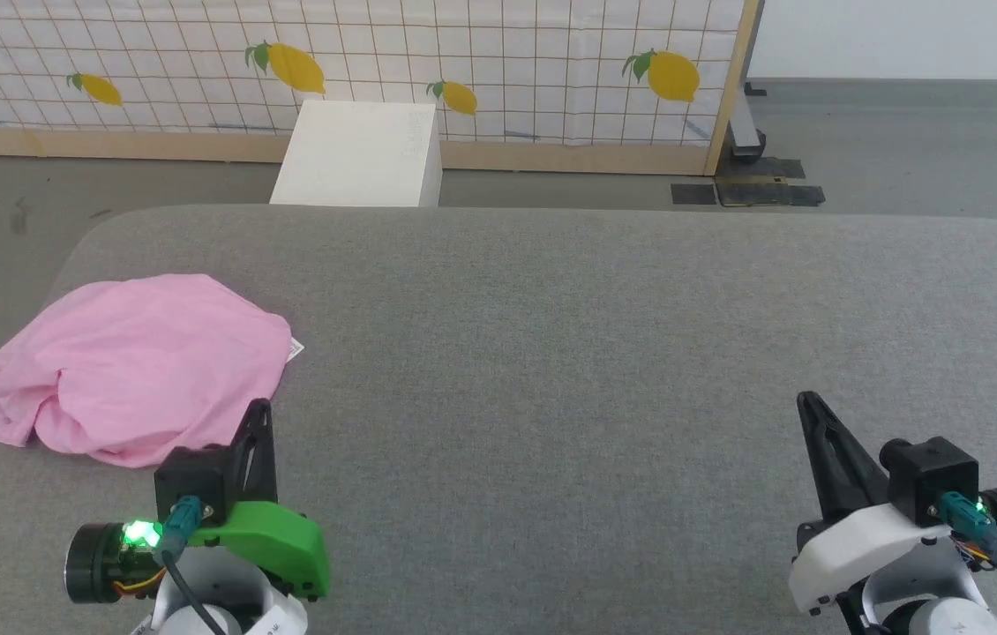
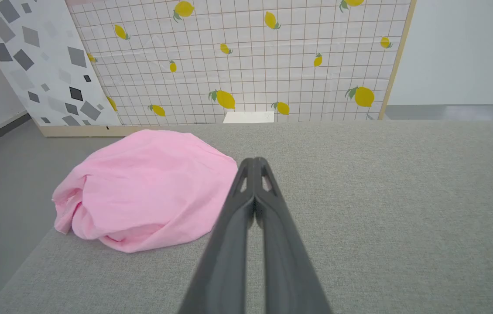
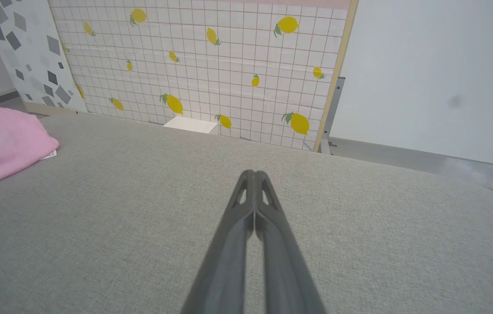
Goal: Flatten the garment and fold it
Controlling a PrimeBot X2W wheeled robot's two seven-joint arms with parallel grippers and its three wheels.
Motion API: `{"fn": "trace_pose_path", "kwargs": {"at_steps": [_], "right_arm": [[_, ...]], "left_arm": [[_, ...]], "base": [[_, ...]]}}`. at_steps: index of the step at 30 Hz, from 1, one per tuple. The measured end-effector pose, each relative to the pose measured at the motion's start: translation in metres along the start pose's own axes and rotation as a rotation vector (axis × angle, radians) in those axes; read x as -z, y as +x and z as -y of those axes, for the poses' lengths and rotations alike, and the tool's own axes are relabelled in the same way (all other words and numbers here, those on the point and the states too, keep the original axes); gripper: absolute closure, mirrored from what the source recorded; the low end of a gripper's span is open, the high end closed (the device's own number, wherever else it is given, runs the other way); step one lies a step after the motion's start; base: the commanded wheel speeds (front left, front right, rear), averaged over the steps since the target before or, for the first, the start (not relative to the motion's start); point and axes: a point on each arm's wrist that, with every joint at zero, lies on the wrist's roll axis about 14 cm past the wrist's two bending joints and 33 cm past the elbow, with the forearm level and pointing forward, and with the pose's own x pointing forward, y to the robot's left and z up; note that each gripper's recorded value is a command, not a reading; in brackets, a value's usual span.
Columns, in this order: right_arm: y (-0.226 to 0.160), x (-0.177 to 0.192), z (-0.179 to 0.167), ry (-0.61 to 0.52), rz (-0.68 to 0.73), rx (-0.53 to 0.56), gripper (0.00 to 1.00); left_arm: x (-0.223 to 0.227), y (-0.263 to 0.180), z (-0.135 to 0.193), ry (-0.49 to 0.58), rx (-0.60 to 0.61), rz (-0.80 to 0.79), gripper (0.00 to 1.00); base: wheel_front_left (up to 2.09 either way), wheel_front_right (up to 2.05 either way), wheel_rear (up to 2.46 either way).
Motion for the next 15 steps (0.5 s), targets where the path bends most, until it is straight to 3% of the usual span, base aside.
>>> {"fn": "trace_pose_path", "kwargs": {"at_steps": [7,8,15], "right_arm": [[0.0000,0.0000,0.0000,0.000,0.000,0.000,1.00],[0.0000,0.0000,0.0000,0.000,0.000,0.000,0.00],[-0.0001,0.0006,0.0002,0.000,-0.002,0.000,0.00]], "left_arm": [[0.0000,0.0000,0.0000,0.000,0.000,0.000,1.00],[0.0000,0.0000,0.0000,0.000,0.000,0.000,0.00],[0.0002,0.0001,0.0016,-0.001,0.005,0.000,0.00]], "base": [[0.00,0.00,0.00],[0.00,0.00,0.00],[0.00,0.00,0.00]]}}
